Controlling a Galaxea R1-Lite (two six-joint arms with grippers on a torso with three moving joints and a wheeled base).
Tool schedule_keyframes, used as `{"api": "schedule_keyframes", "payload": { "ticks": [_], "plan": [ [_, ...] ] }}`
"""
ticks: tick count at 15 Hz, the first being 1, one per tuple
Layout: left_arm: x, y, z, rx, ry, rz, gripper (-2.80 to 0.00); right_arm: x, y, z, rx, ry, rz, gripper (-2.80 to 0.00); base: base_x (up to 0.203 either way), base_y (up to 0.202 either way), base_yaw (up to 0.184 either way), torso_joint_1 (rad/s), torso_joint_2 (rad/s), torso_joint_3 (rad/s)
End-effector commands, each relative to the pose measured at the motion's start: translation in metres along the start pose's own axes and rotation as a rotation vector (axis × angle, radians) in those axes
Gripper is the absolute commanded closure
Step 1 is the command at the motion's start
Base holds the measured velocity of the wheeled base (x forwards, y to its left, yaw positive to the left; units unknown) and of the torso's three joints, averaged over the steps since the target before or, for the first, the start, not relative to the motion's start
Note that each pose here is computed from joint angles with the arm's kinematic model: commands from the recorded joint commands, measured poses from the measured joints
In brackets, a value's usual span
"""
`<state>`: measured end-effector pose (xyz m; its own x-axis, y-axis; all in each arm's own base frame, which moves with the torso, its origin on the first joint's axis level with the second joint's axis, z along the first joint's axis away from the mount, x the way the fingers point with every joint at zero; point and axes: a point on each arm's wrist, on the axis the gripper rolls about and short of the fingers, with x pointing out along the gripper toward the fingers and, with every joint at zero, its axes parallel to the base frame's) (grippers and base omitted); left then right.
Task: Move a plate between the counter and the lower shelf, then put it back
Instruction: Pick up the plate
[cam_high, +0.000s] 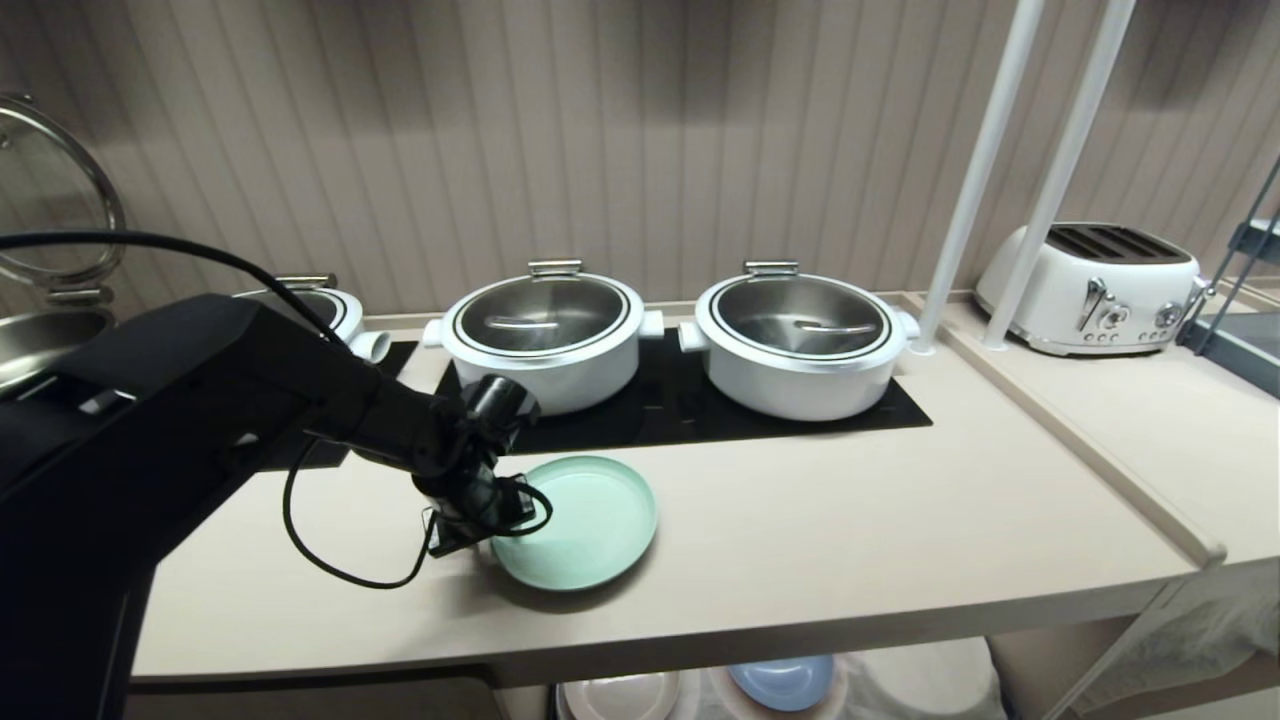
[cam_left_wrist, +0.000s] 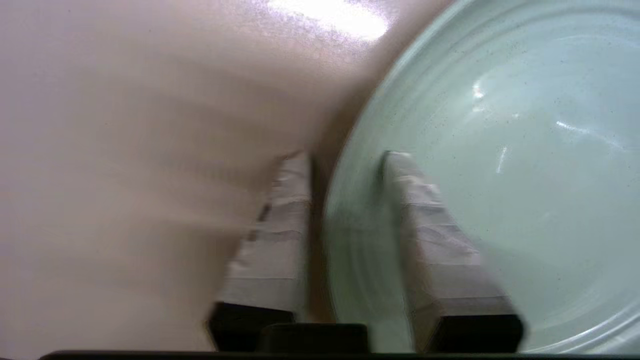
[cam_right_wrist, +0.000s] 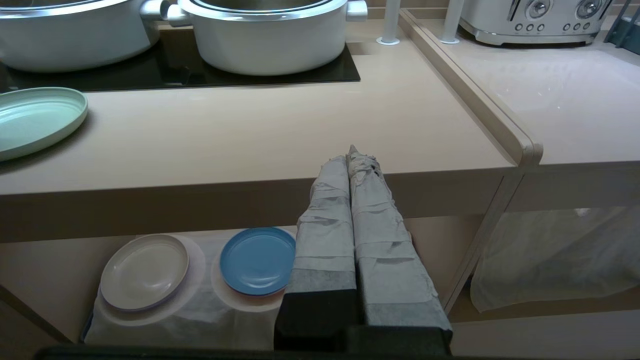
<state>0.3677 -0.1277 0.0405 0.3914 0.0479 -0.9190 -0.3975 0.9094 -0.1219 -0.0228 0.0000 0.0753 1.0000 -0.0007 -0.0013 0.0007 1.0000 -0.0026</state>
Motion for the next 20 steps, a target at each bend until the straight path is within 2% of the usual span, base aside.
{"api": "schedule_keyframes", "payload": {
  "ticks": [1, 6, 11, 14, 20],
  "plan": [
    [-0.002, 0.001, 0.002, -0.009, -0.006, 0.000, 0.00, 0.000, 0.000, 0.000, 0.000, 0.000, -0.002, 0.00, 0.000, 0.000, 0.000, 0.000, 0.00, 0.000],
    [-0.012, 0.001, 0.003, -0.016, -0.018, -0.018, 0.00, 0.000, 0.000, 0.000, 0.000, 0.000, 0.001, 0.00, 0.000, 0.000, 0.000, 0.000, 0.00, 0.000],
    [-0.029, 0.006, 0.001, -0.088, -0.027, -0.033, 0.00, 0.000, 0.000, 0.000, 0.000, 0.000, 0.001, 0.00, 0.000, 0.000, 0.000, 0.000, 0.00, 0.000],
    [-0.043, 0.021, -0.010, -0.112, 0.000, -0.030, 0.00, 0.000, 0.000, 0.000, 0.001, 0.000, 0.001, 0.00, 0.000, 0.000, 0.000, 0.000, 0.00, 0.000],
    [-0.074, 0.060, -0.041, -0.213, 0.053, -0.011, 0.00, 0.000, 0.000, 0.000, 0.000, 0.000, -0.001, 0.00, 0.000, 0.000, 0.000, 0.000, 0.00, 0.000]
  ]
}}
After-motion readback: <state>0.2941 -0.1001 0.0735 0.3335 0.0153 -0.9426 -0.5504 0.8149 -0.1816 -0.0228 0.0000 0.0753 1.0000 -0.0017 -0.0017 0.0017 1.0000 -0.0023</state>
